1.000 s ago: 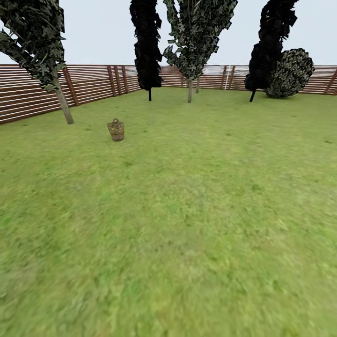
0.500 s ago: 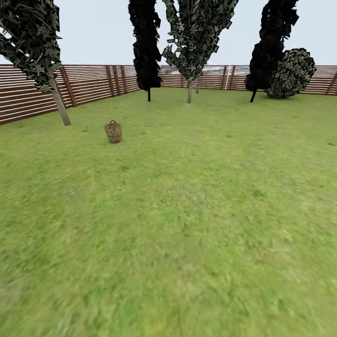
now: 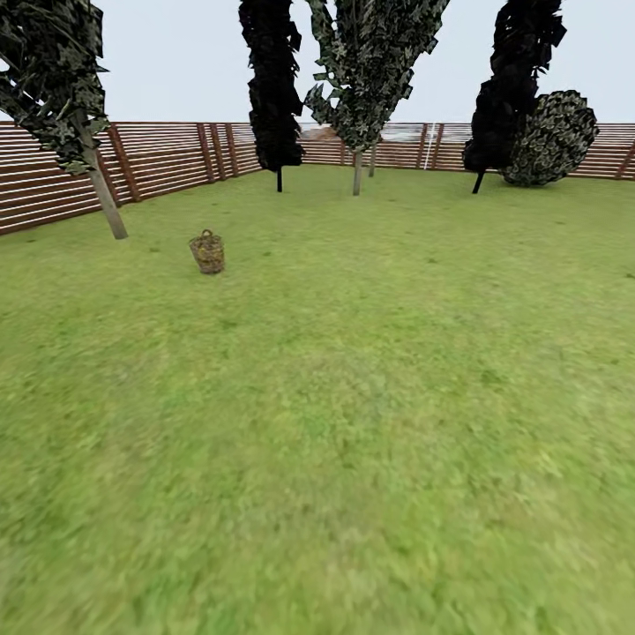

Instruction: Take the three Easter eggs out of the wicker basket on the lawn in the garden, then place them on the lawn next to a single tree (choose any tree) so that all three eggs are next to the same tree and none are left in the basket.

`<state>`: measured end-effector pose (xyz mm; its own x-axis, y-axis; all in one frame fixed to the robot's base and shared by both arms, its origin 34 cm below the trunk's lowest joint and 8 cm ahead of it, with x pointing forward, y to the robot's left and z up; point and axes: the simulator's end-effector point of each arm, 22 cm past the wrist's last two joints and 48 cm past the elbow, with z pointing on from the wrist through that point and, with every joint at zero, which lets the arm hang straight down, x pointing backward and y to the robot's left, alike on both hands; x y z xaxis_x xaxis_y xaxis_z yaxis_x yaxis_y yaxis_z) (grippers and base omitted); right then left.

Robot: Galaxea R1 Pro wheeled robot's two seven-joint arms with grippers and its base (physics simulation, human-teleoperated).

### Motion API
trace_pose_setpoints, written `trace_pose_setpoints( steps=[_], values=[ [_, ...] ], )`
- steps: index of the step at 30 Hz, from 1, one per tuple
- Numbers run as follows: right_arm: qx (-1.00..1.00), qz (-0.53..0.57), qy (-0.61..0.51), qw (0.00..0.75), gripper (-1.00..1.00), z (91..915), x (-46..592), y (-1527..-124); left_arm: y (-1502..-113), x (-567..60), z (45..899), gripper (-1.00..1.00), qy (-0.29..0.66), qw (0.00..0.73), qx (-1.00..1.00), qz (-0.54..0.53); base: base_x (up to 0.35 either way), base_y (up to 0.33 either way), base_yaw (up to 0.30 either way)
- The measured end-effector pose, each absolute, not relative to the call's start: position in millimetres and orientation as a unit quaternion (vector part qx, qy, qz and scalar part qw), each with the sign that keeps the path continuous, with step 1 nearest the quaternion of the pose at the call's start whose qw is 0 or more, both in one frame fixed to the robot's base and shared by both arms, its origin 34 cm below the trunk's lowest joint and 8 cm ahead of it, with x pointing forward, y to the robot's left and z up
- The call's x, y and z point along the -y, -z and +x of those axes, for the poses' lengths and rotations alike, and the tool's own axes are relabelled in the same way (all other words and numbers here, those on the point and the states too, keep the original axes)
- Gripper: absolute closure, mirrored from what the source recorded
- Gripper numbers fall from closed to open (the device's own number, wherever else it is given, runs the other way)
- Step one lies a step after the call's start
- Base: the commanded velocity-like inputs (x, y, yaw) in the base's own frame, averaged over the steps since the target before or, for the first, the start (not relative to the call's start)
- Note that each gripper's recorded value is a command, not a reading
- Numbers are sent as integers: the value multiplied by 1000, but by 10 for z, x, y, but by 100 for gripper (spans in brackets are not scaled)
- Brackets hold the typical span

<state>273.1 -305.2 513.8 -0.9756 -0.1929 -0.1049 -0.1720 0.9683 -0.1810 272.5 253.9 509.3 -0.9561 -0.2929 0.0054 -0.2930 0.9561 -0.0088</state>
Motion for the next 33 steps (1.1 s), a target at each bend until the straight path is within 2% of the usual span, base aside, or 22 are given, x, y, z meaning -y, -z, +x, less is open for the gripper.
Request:
trace_pose_setpoints(
  steps=[26, 33],
  values=[
    [-991, -91, 82, 62, -100, 2731, 2998, -5134, -5093, -2539, 2726, -100, -5, 2, 989, 147, 324, -90, 0],
    [-991, -90, 82, 63, -100, 2744, 3000, -5135, -5092, -2540, 2722, -100, -5, 2, 989, 147, 324, -90, 199]
  ],
)
